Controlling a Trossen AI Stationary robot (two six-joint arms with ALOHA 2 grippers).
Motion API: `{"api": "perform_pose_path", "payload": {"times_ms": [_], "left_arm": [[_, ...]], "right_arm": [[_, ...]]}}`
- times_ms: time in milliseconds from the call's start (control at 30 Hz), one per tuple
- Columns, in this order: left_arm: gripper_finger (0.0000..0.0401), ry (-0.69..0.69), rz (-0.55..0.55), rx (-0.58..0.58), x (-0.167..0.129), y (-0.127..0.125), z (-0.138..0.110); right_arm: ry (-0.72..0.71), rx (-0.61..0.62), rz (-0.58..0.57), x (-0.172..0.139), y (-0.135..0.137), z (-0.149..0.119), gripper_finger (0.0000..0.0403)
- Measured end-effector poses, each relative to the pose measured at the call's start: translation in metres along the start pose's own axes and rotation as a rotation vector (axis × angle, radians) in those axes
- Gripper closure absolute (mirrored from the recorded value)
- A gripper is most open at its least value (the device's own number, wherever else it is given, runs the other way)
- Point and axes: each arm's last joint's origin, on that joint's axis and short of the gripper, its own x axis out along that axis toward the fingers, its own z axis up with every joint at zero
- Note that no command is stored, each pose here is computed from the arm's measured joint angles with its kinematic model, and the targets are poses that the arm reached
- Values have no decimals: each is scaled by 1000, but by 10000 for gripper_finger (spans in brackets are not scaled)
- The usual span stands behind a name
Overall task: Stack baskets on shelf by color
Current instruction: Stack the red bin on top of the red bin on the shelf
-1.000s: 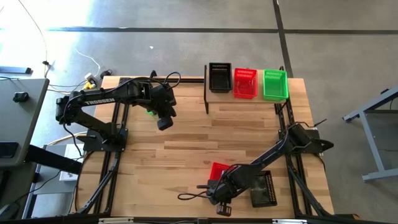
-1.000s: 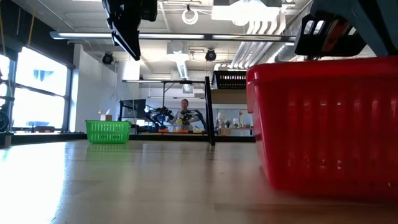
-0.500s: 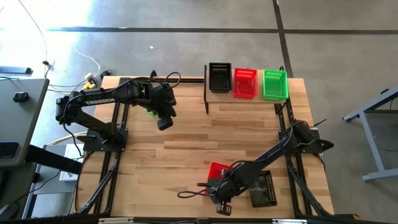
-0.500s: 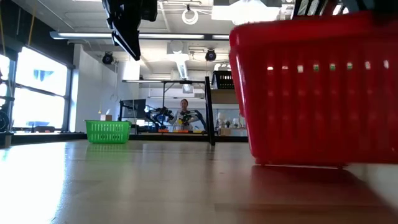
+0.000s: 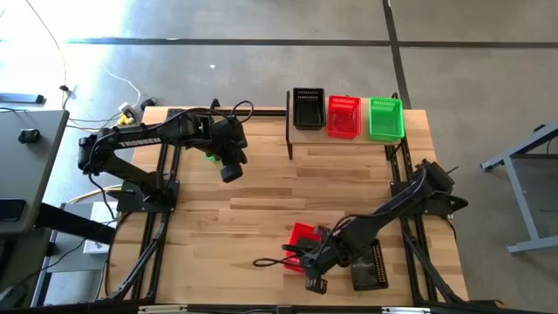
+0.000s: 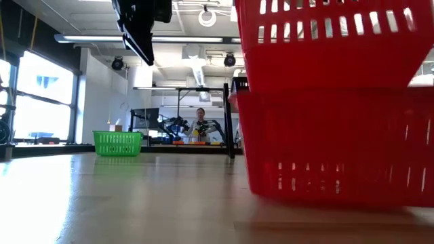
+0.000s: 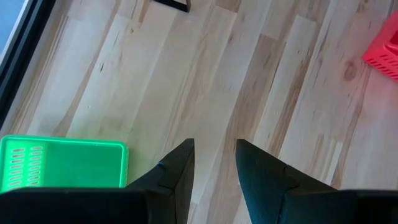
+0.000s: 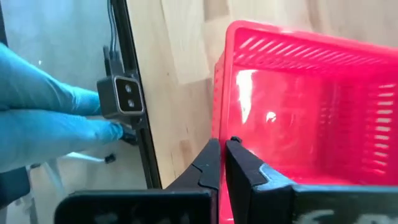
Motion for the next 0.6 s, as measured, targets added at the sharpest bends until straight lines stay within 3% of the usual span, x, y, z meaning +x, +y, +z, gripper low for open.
{"api": "perform_pose_path", "payload": {"times_ms": [600], "left_arm": [[294, -6, 0, 4, 0, 0, 1]], "right_arm": [[-129, 13, -70, -41, -10, 3, 402]]}}
